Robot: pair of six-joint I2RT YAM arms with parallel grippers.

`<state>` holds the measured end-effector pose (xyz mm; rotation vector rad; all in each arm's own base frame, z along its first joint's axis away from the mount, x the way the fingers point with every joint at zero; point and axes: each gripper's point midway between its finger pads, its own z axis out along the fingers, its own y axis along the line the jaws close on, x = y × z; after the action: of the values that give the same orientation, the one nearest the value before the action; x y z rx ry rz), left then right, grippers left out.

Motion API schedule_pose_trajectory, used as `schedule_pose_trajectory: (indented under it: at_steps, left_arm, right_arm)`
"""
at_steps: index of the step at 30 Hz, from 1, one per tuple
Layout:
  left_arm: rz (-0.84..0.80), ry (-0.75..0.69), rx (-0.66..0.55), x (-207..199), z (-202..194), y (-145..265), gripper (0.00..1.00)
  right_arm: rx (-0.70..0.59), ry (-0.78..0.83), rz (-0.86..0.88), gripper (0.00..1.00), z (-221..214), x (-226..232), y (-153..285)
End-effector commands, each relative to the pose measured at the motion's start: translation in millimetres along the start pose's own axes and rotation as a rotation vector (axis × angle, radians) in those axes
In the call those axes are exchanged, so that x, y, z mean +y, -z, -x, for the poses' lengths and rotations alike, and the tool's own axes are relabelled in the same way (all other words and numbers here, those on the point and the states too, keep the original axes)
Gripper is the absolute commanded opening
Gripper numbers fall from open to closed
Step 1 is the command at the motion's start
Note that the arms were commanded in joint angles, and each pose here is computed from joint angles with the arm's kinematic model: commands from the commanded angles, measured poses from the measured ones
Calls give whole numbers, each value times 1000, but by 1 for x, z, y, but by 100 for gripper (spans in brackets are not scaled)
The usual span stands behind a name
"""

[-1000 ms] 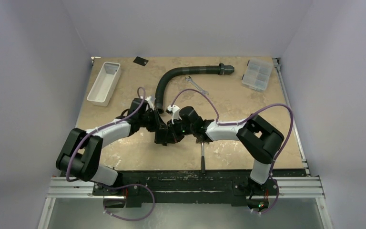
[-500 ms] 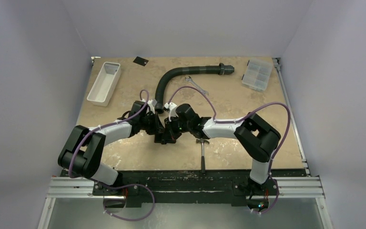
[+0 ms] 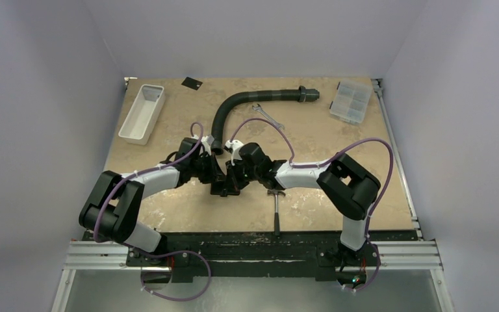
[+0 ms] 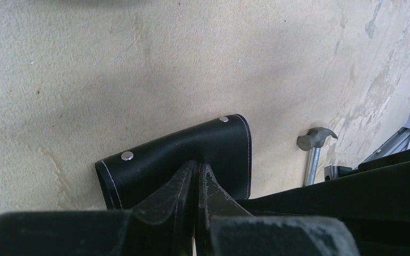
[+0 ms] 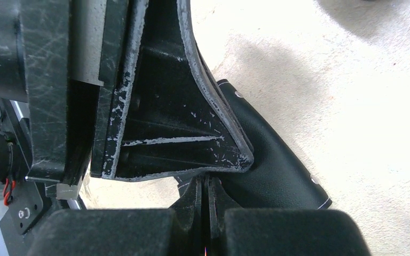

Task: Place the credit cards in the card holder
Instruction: Close the card holder at the center of the board.

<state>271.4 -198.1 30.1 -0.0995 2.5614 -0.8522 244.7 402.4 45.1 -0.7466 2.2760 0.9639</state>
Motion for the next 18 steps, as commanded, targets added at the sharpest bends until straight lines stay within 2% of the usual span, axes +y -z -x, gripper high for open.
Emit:
schedule_pose_trajectory:
  at_steps: [1,11,18]
  left_arm:
    - [186,-10,58,51,-29,-3,0]
    - [178,-6,67,52,-31,-4,0]
    - [173,0,72,53,-34,-4,0]
  right_arm:
    - [-120,46,-28,0,25,-5,0]
    - [-246,95,-64,0,43,-10,12]
    - [-261,116,-69,0,49,-9,14]
